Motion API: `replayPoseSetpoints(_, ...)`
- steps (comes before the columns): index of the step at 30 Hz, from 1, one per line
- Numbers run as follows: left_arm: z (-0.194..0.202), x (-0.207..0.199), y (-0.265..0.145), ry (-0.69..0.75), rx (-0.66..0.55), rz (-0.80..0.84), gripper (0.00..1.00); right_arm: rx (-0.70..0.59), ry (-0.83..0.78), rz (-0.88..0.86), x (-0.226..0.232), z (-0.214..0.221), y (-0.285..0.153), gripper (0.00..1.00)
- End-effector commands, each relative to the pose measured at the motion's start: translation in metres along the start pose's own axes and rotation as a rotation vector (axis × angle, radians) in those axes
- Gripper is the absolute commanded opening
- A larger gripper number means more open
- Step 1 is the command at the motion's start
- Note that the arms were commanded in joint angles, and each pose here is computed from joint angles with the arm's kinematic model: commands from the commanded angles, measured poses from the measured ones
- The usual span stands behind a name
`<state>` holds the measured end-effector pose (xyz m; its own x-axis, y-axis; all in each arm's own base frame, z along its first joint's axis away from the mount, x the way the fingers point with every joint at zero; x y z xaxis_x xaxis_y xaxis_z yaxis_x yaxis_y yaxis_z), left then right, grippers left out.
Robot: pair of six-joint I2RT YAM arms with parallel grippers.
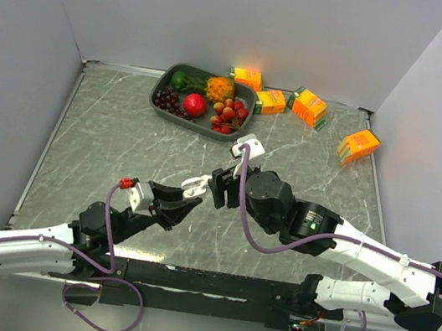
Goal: Insert the wireless bluetooth earbuds into the charging case
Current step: Place the earbud in the charging case, then adjust the earbud with the charging case.
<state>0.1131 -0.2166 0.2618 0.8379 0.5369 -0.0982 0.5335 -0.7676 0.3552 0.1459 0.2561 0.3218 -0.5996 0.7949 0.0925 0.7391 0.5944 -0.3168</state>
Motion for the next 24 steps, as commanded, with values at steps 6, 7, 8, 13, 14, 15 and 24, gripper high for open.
replayPoseSetpoints(6, -0.018, -0.002, 0.006, -0.005, -0.067, 0.008, 0.01, -0.064, 0.043, -0.063, 0.004, -0.019, -0.013, 0.7)
replayPoseSetpoints(7, -0.018, -0.002, 0.006, -0.006, -0.067, 0.007, 0.01, -0.065, 0.044, -0.07, 0.004, -0.019, -0.014, 0.7)
replayPoseSetpoints(8, -0.017, -0.002, 0.006, -0.006, -0.066, 0.007, 0.01, -0.062, 0.04, -0.075, 0.006, -0.018, -0.015, 0.7)
replayPoseSetpoints(13, -0.018, -0.001, 0.006, -0.008, -0.067, -0.004, 0.01, -0.061, 0.042, -0.09, 0.009, -0.017, -0.018, 0.71)
replayPoseSetpoints(14, -0.018, -0.001, 0.006, -0.008, -0.067, -0.004, 0.01, -0.057, 0.04, -0.096, 0.01, -0.016, -0.017, 0.71)
replayPoseSetpoints(15, -0.018, -0.001, 0.005, -0.01, -0.069, -0.004, 0.01, -0.053, 0.037, -0.098, 0.011, -0.015, -0.017, 0.71)
replayPoseSetpoints(24, -0.016, 0.0, 0.004, -0.01, -0.062, -0.009, 0.01, -0.083, 0.092, -0.135, 0.013, -0.021, -0.025, 0.71)
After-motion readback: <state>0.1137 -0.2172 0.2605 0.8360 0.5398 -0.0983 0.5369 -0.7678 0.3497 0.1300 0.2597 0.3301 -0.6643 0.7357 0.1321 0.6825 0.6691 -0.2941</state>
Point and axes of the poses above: each gripper's point midway between its finger pads, its own y axis out along the fingers, its own x axis along the line the jaws close on, z = x × y, the point moved 6 cm from there along -y, back along the fingers, and after that the axes turned 2 degrees about y, right-handed, at the moved point
